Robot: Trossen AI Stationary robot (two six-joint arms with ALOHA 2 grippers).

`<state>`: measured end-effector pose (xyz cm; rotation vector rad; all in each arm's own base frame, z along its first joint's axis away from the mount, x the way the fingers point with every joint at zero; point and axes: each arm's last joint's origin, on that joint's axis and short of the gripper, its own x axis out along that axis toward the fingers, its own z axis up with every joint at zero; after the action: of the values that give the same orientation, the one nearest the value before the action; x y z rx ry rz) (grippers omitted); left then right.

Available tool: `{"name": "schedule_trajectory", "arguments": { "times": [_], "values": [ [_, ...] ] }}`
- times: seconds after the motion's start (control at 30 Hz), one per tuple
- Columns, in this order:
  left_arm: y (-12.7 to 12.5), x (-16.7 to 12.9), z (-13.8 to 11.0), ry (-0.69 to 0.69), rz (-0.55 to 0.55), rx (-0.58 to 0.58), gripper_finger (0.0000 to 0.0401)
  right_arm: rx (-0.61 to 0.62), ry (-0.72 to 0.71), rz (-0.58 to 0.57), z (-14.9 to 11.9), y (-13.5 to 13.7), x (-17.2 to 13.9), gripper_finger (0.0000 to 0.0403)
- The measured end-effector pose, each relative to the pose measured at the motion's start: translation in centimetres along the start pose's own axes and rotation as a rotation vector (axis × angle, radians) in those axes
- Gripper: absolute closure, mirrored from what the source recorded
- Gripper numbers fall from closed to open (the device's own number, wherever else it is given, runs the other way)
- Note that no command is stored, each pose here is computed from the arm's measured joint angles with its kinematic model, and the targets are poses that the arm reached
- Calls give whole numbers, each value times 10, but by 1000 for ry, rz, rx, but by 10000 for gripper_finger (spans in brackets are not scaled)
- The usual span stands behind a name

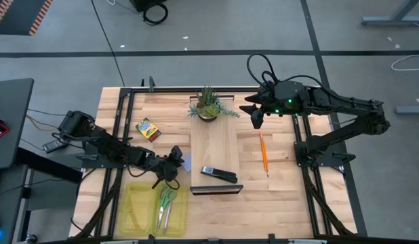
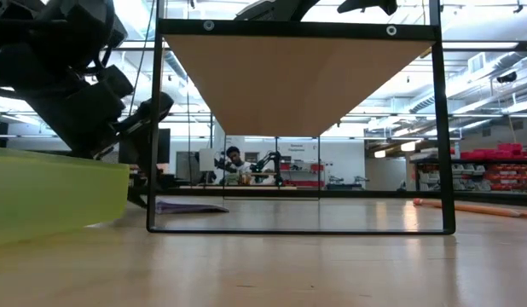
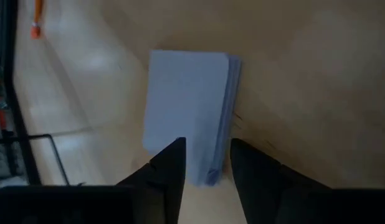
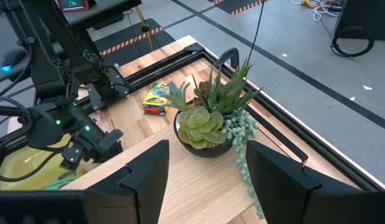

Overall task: Pack school essentials
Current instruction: Put the sticky notes into the supply box

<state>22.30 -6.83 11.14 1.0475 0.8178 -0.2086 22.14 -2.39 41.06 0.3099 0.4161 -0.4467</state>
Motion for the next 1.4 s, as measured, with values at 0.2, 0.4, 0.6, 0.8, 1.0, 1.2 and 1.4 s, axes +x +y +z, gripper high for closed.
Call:
{"name": "schedule_trajectory", "arguments": {
  "times": [0.2,0.4,0.6,0.8,1.0,1.2,1.4],
  "values": [
    [6,1,-3,21,46,-129,264,0,0,0,0,0,0,183],
    [19,-1,-4,23,112,-370,293,2,0,1,0,0,0,183],
    [28,1,-6,-6,103,-528,319,1,2,3,0,0,0,183],
    [24,4,-6,-41,15,-371,331,4,2,4,0,0,0,183],
    [24,5,-6,-38,15,-218,328,4,2,4,0,0,0,183],
    [24,4,-6,-39,16,-136,332,13,2,4,0,0,0,183],
    [23,4,-4,-74,-16,-88,357,14,2,4,0,0,0,183]
  ]
}}
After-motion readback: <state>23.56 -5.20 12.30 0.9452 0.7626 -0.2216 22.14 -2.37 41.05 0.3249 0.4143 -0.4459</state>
